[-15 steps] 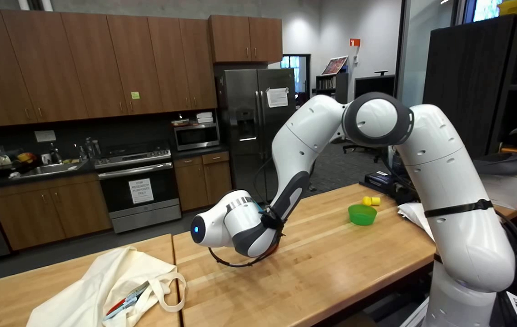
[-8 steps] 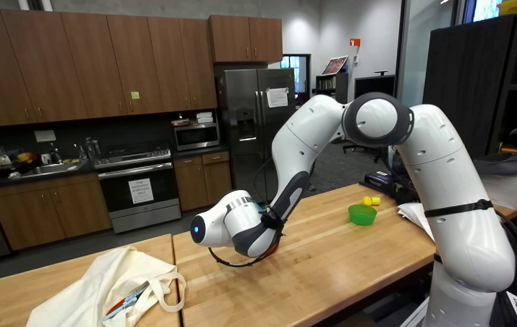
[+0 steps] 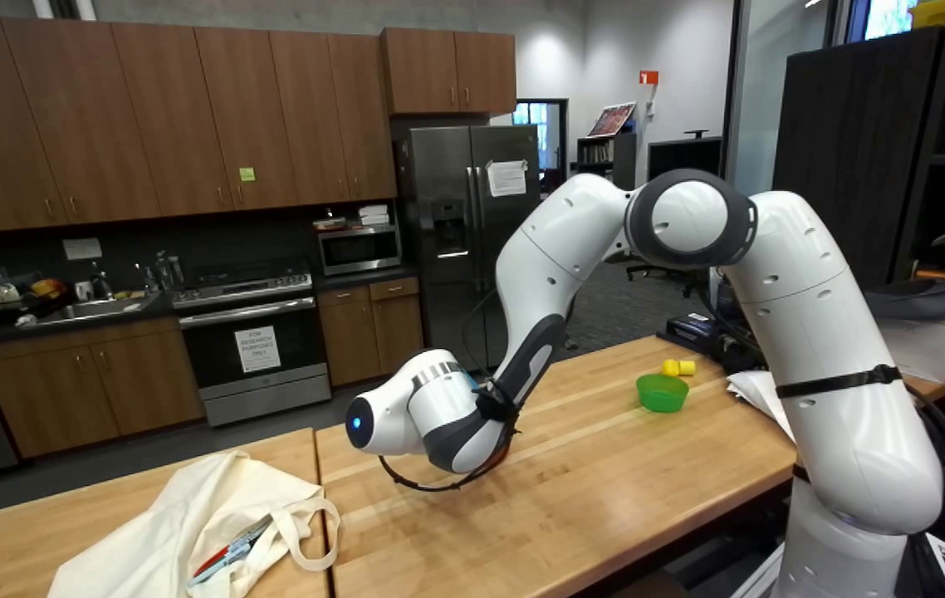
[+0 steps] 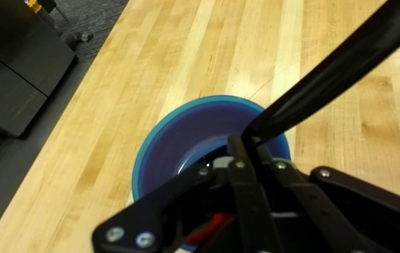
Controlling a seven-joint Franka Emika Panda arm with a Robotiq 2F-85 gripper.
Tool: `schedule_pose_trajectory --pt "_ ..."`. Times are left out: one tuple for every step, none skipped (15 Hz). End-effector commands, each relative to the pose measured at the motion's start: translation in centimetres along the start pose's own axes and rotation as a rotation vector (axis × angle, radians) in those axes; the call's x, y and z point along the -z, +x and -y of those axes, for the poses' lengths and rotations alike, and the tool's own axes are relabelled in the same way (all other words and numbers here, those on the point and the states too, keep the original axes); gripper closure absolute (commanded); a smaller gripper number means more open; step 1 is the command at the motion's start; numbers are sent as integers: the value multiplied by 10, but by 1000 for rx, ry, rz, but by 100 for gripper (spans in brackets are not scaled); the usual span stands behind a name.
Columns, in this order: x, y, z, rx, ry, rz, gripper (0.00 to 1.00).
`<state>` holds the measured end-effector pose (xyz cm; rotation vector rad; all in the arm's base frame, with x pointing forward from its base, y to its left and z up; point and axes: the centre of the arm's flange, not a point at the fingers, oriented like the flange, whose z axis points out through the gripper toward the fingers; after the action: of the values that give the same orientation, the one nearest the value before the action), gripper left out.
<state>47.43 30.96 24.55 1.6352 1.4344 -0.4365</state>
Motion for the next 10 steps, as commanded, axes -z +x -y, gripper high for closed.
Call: schedule_pose_trajectory --pt "-2 17 22 50 19 -39 98" --pt "1 19 24 55 12 -39 98" --pt "4 20 26 58 6 -39 98" --pt "6 22 29 62 1 -38 98" --pt "9 23 32 67 -4 -36 98" --pt "10 24 34 71 -8 -32 98" --pt "10 24 34 72 -11 -30 98" --pt "10 24 34 74 -12 -28 98" --pt "10 25 35 74 -13 -27 98" --pt "10 25 35 74 -13 -25 98"
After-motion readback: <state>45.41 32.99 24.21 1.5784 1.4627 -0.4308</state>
